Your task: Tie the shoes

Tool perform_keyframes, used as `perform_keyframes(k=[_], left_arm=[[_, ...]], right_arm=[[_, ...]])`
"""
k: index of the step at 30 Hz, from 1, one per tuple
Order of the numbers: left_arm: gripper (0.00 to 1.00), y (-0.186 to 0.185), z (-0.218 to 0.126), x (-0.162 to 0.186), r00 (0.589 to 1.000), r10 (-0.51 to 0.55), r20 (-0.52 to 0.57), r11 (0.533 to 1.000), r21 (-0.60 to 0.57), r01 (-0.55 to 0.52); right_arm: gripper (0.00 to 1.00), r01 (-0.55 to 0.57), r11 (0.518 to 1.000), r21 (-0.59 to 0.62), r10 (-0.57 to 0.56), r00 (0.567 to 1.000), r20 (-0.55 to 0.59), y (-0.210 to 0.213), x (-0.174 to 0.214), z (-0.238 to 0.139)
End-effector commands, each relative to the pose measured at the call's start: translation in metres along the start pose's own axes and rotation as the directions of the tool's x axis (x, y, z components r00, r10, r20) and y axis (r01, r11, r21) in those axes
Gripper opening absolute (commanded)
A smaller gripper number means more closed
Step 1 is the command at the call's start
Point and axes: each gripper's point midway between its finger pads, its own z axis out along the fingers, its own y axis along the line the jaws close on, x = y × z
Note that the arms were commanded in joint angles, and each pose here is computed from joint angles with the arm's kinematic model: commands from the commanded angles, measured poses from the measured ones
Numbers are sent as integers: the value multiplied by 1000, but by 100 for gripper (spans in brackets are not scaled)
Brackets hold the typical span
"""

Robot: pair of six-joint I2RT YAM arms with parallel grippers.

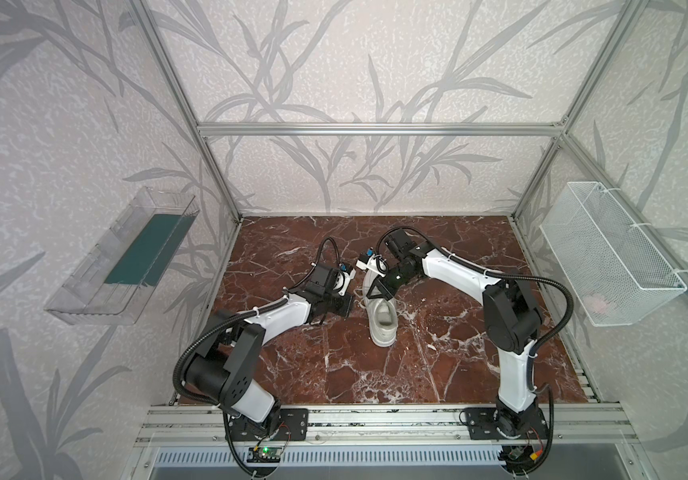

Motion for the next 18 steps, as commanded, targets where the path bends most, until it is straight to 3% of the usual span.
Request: perform_keyframes(k=[1,15,18], left_arm=[[0,0,1,-12,1000,18,-1,999,27,-18],[0,-3,19,-74,995,98,23,982,160,-100],[0,-6,15,-85,992,118,47,978,170,-124]], right_arm=[[0,45,999,-23,-44,998,39,16,-7,-18],[1,29,1000,-5,-29,999,22,13,-6,-18],[25,-9,1000,11,8,1000,13,11,-9,-21]])
